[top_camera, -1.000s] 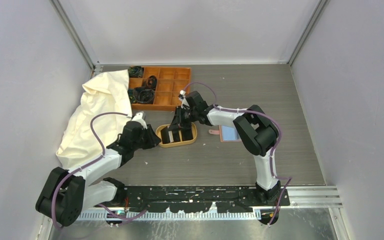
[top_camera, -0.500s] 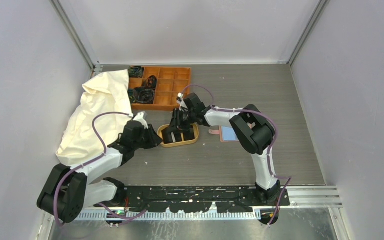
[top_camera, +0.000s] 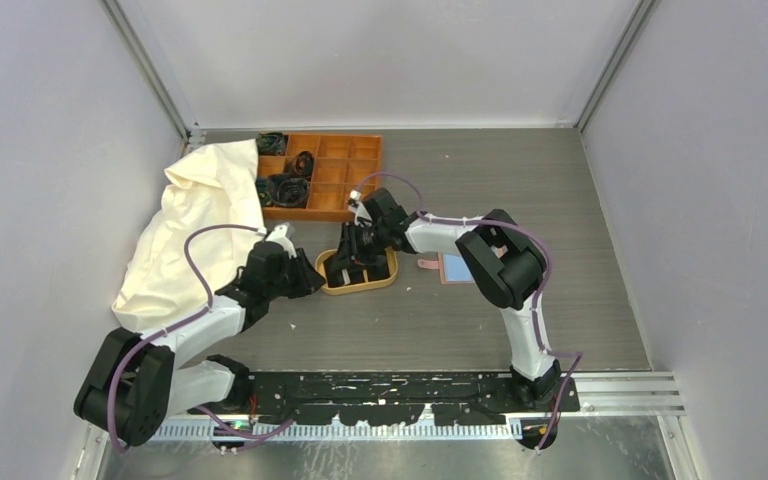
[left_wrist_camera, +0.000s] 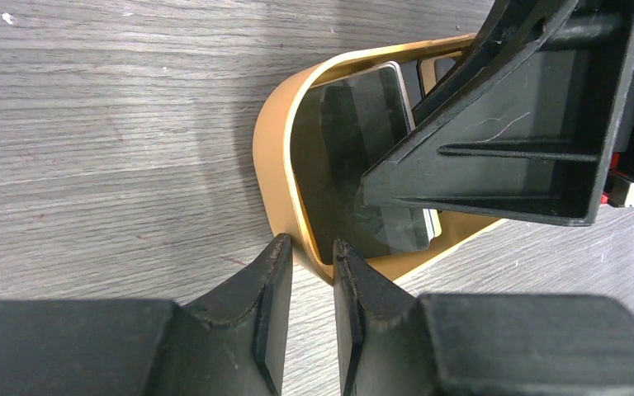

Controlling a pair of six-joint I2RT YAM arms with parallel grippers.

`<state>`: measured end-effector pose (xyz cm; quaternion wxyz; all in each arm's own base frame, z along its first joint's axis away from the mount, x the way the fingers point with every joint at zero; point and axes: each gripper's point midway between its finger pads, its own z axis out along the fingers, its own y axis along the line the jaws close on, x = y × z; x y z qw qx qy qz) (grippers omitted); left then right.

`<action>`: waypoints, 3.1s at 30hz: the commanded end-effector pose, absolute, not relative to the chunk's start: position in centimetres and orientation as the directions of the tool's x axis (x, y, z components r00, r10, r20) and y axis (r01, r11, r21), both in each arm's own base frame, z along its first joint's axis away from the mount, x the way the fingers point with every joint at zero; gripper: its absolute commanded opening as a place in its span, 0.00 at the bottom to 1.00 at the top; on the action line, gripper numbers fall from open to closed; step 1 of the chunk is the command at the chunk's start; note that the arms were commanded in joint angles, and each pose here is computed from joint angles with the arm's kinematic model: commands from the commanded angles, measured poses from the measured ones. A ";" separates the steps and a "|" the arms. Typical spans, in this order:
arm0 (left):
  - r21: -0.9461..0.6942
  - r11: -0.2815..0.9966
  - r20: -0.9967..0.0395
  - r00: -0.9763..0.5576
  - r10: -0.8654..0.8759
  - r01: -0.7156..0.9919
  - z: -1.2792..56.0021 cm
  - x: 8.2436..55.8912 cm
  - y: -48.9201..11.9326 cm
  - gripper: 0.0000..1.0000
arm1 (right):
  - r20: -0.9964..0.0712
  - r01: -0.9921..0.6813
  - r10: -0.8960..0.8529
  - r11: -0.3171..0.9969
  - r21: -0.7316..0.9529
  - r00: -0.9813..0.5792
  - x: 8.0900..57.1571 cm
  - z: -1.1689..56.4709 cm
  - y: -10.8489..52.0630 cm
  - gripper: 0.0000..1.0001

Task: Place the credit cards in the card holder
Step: Pick up the credit card from the storage box, then insert the credit card into the card holder.

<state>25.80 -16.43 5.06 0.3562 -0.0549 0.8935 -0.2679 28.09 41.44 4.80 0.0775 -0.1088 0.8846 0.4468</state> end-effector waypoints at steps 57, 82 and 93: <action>-0.694 0.625 -0.688 -0.584 -0.430 0.357 16.1 22.6 -18.5 0.54 | -0.532 -0.539 -0.168 0.488 0.686 -0.830 32.1 14.8 33.7 0.01; -0.493 0.182 -0.779 -0.339 -0.528 0.851 27.5 17.3 -27.5 0.77 | -0.841 -0.840 -0.049 0.103 0.532 -0.539 22.9 27.5 24.4 0.01; -0.452 0.132 -0.790 -0.327 -0.519 0.882 27.5 19.7 -31.9 0.69 | -0.846 -0.847 -0.052 0.069 0.528 -0.531 21.9 27.8 24.3 0.01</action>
